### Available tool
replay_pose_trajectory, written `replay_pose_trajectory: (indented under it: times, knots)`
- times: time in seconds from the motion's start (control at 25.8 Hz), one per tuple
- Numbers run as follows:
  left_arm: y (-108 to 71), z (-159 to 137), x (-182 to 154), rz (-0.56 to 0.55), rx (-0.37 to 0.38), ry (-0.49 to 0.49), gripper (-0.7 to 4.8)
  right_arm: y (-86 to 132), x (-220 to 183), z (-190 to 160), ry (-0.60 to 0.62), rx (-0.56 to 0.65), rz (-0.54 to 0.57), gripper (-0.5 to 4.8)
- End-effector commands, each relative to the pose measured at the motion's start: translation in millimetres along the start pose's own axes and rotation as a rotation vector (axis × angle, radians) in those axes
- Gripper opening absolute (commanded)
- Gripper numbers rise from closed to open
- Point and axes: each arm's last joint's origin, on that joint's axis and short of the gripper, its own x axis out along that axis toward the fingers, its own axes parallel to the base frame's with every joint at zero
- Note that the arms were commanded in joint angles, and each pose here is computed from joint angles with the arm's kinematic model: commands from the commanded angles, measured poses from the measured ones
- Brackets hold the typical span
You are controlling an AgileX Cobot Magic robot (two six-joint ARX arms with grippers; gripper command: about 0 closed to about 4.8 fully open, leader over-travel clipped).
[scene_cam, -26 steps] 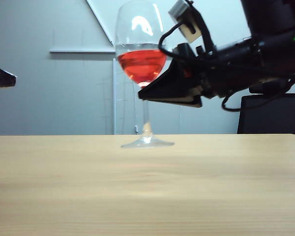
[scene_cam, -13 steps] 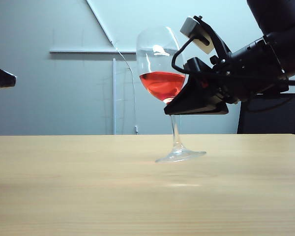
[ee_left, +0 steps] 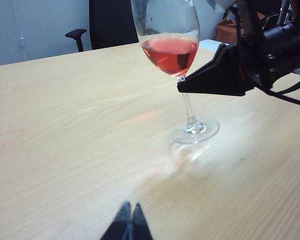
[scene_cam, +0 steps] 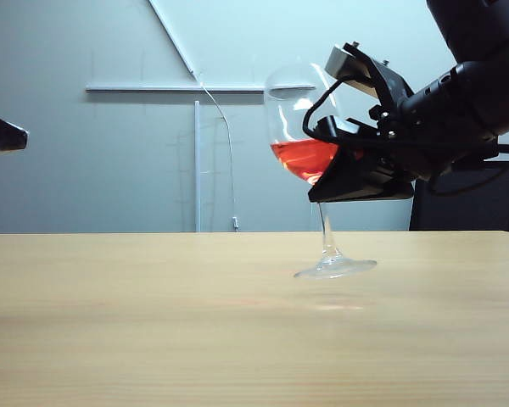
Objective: Gently pick up the goblet, rotate it counterclockwise for two full turns (viewing from above), and then place it back on the table.
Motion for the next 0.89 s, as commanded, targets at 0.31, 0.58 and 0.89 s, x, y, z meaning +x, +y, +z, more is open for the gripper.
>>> replay_pose_trajectory:
  times: [0.31,0.58,0.89]
  knots:
    - [-0.1,2,0,-0.002,0.0,-0.011,-0.05,-3,-3,16,-0.139,0.171,-0.121,-0.05]
    - [-0.1,2,0,-0.002,0.0,-0.011,-0.05,-4,-5,24,-0.238,0.274,-0.159,-0.05]
    - [-0.1,2,0,-0.002,0.0,-0.011,-0.05,-4,-7,32,-0.331,0.321,-0.146,-0.05]
